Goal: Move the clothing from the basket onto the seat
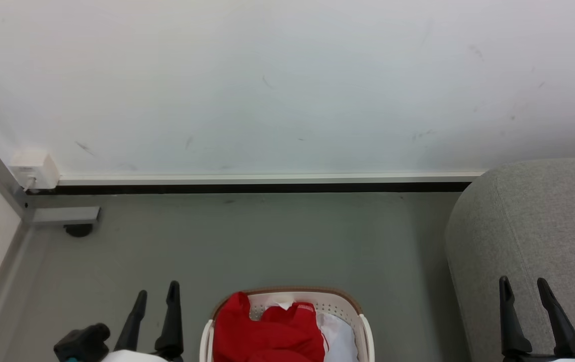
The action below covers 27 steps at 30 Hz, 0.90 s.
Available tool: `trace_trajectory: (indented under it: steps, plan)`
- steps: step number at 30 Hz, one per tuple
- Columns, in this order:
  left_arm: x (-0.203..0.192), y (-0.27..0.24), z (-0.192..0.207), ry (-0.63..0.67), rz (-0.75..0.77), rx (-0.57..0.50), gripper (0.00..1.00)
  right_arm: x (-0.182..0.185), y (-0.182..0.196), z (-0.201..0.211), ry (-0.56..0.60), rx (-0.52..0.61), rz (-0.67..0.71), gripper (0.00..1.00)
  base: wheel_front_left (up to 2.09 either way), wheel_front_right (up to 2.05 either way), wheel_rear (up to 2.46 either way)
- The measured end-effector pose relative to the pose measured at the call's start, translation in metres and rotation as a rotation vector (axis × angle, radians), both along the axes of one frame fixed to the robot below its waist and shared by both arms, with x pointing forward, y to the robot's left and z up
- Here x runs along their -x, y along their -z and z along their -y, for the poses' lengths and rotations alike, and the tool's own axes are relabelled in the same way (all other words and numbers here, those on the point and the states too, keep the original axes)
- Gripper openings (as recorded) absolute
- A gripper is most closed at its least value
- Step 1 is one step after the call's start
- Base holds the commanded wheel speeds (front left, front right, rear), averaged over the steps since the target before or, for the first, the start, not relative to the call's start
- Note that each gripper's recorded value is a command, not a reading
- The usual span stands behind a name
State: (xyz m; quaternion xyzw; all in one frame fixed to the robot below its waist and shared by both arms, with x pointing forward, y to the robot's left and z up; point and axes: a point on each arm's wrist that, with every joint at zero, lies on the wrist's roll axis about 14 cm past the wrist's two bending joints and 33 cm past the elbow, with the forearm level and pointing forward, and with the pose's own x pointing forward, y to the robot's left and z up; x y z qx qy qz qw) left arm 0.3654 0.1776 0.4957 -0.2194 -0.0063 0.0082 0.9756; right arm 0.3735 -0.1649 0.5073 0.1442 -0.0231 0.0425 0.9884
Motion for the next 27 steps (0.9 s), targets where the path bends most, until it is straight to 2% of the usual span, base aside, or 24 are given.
trace_trajectory:
  steps: [27]
  plan:
    - [0.006,-0.002,0.002,0.021,0.033,-0.221,1.0,0.005,0.01,0.001,-0.001,0.092,0.001,1.0,0.0,0.0,0.0]
